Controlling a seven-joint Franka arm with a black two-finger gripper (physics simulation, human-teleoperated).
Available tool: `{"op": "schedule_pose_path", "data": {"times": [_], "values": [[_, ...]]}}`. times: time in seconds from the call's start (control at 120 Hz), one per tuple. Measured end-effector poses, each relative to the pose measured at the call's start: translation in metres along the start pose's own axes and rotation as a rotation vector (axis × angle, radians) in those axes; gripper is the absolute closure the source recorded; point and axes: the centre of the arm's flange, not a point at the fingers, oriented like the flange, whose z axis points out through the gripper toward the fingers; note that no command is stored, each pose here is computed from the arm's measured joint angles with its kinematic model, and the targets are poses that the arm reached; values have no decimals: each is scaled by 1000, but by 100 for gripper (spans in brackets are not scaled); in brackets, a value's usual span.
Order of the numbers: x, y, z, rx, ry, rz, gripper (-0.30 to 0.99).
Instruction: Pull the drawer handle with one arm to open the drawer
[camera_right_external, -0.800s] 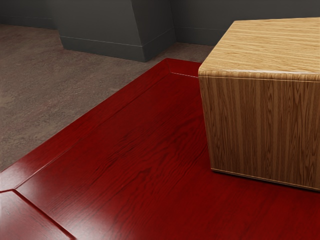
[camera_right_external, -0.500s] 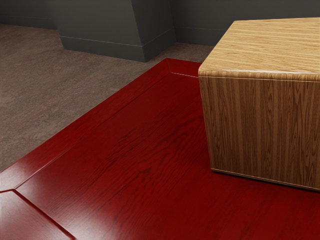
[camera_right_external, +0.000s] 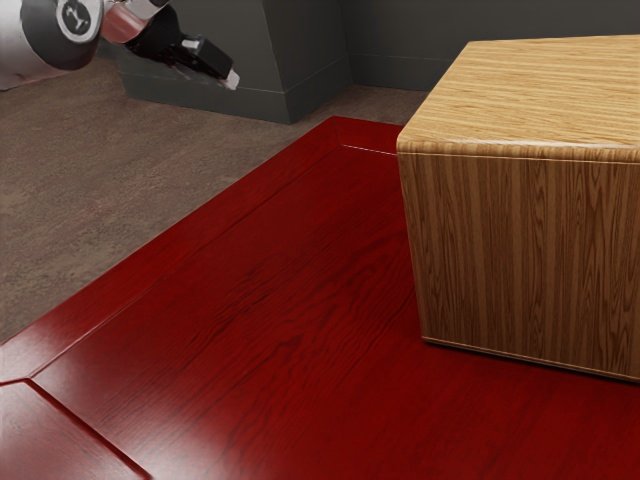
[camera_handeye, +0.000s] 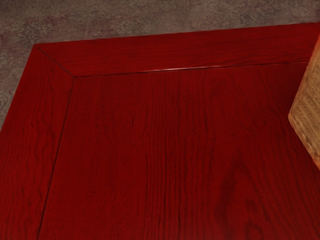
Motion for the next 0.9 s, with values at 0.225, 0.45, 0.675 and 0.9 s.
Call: {"op": "schedule_pose_path", "data": {"times": [0.225,0.45,0.675,0.9], "values": [[48,47,51,-29,202,26,2],[60,63,90,-42,289,-13,2],[71,98,86,-44,288,17,2],[67,109,72,49,124,35,2]]}}
